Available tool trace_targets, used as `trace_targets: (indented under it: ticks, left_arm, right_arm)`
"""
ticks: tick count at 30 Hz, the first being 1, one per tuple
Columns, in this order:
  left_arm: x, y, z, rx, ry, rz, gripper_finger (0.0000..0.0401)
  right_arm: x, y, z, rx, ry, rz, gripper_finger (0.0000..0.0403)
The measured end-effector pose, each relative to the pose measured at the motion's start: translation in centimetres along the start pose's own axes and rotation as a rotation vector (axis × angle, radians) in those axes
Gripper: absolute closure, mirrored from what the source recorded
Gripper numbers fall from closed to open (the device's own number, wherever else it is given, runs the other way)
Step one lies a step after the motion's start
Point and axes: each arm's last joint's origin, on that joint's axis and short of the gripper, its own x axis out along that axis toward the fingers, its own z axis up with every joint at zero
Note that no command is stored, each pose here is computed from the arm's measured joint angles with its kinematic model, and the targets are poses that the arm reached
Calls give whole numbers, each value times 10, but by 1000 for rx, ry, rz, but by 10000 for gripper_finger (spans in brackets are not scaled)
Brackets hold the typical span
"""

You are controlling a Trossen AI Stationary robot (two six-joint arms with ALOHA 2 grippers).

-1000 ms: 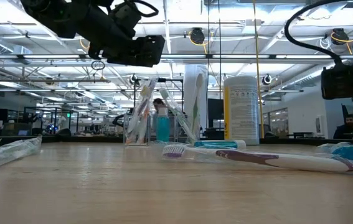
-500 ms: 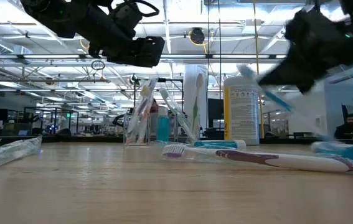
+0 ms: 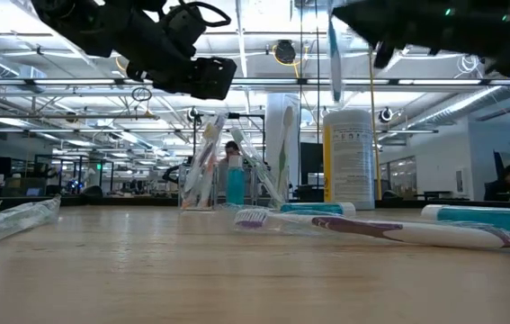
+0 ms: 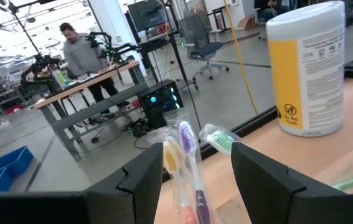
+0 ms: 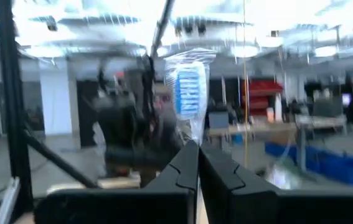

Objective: Pick & Place toothbrushing station
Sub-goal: Put the top blue toothbrush into the transparent organizer

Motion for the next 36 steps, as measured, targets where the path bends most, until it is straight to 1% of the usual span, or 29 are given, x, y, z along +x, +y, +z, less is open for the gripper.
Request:
trace_targets:
  ticks: [3, 7, 9, 11, 13, 15, 16, 18, 22, 25, 29, 32, 36]
  left_arm:
    - [4, 2, 0, -8, 4, 13, 206]
    - [8, 3, 0, -22, 7, 8, 205]
    - [10, 3, 0, -22, 8, 12, 206]
    - [10, 3, 0, -22, 8, 12, 205]
    - [10, 3, 0, -22, 8, 13, 206]
    - [10, 3, 0, -22, 8, 12, 205]
    - [10, 3, 0, -22, 8, 12, 206]
    - [10, 3, 0, -22, 8, 12, 205]
    - [10, 3, 0, -22, 8, 12, 205]
    - [10, 3, 0, -21, 8, 12, 205]
    - [10, 4, -1, -19, 9, 12, 205]
    - [11, 4, -1, -19, 10, 16, 205]
    - [14, 5, -1, -20, 13, 24, 205]
  right_arm:
    - [7, -5, -20, 13, 54, -30, 403]
    - [27, -8, -37, -5, 66, -52, 403]
    - [41, -9, -45, -41, 83, -43, 403]
    - [52, -10, -52, -79, 105, -59, 403]
    - [62, -15, -58, -138, 118, -101, 403]
    - [68, -22, -63, -218, 136, -171, 403]
    - [71, -26, -64, -254, 141, -204, 403]
    - [78, -35, -64, -319, 140, -236, 403]
    - [90, -52, -58, -389, 106, -220, 403]
    - [98, -65, -52, -399, 84, -199, 403]
    - [98, -80, -55, -427, 134, -228, 403]
    - [97, -89, -57, -417, 168, -240, 403]
    - [97, -92, -58, -371, 169, -164, 403]
